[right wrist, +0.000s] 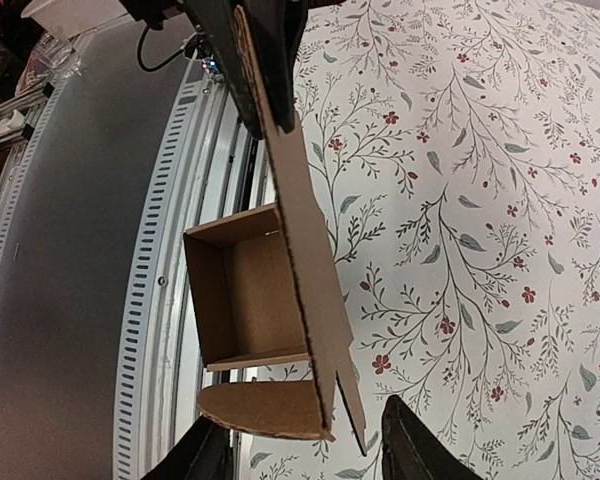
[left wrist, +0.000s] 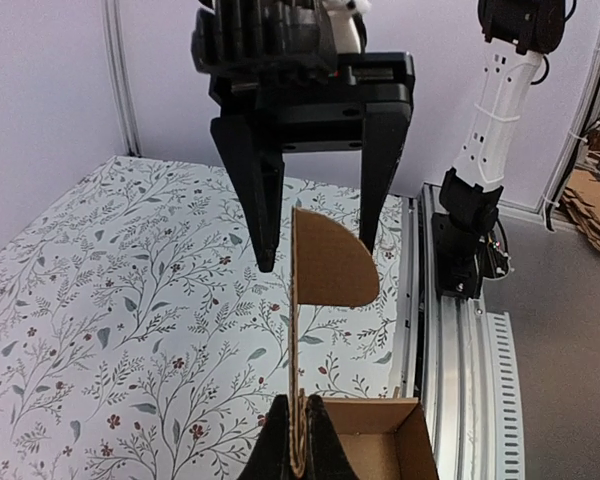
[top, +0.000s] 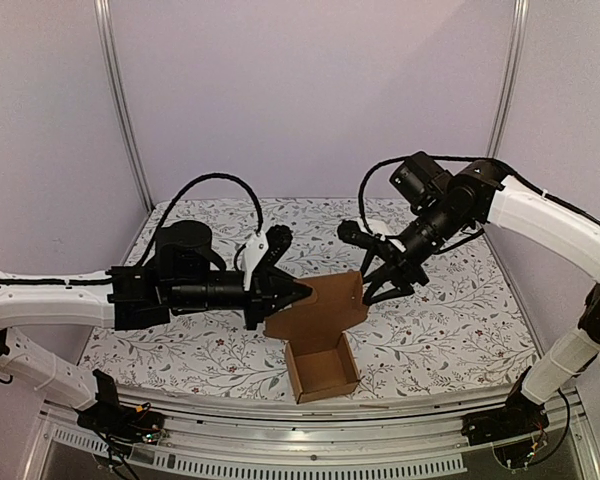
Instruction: Fold the paper box
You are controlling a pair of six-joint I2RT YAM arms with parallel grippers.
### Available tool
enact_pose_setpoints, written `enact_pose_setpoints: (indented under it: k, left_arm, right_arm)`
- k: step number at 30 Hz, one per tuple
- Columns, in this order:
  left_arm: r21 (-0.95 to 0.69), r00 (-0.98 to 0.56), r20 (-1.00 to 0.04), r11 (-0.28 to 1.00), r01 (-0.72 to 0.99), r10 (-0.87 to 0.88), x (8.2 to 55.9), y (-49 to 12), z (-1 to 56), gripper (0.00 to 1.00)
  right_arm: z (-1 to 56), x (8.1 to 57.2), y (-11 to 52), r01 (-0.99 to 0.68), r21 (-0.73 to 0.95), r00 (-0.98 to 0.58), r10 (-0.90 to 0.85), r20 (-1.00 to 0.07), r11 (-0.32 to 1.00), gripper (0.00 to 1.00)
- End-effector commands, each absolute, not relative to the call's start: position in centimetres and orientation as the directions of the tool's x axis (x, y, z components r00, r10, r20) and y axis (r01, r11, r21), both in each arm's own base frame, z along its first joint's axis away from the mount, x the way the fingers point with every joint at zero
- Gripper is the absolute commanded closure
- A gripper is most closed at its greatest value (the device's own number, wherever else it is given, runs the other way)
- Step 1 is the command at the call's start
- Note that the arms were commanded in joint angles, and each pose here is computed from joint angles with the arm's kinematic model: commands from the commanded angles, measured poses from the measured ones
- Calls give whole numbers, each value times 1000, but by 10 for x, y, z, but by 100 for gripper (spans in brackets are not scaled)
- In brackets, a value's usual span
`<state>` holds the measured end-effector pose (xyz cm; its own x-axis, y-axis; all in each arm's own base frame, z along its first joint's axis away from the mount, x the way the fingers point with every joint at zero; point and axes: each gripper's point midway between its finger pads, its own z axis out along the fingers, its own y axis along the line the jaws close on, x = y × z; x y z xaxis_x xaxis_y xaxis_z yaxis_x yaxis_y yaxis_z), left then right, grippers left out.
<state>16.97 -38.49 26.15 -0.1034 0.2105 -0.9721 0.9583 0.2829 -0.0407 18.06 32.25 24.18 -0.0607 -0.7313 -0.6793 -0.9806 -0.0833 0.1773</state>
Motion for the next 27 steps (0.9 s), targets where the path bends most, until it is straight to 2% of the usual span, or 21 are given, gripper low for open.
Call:
enact_pose_setpoints:
  k: [1, 12, 15, 19, 21, 25, 27]
  left_arm:
    - [-61, -110, -972, 225, 972, 210, 163, -394, 262, 100]
    - [-53, -89, -973, 170, 984, 212, 155, -397, 255, 100]
    - [-54, -87, -977, 167, 984, 196, 156, -397, 258, 100]
    - [-73, -102, -980, 172, 982, 169, 161, -393, 261, 100]
    - [-86, -114, -980, 175, 981, 160, 165, -390, 262, 100]
    - [-120, -154, -975, 204, 972, 159, 174, -385, 256, 100]
    - [-127, -164, -973, 215, 968, 162, 177, -383, 252, 96]
  right_arm:
    - [257, 169, 331, -969, 204, -53, -694, -718, -137, 51]
    - [245, 167, 347, -951, 262, -74, -702, -708, -163, 56]
    - [241, 162, 352, -948, 265, -65, -707, -704, -177, 66]
    - [238, 161, 355, -946, 274, -69, -715, -695, -175, 90]
    - [238, 160, 355, -945, 276, -73, -714, -696, -173, 98]
    - [244, 160, 353, -951, 259, -66, -706, -705, -169, 100]
    - [245, 161, 351, -956, 248, -67, -710, -701, -155, 100]
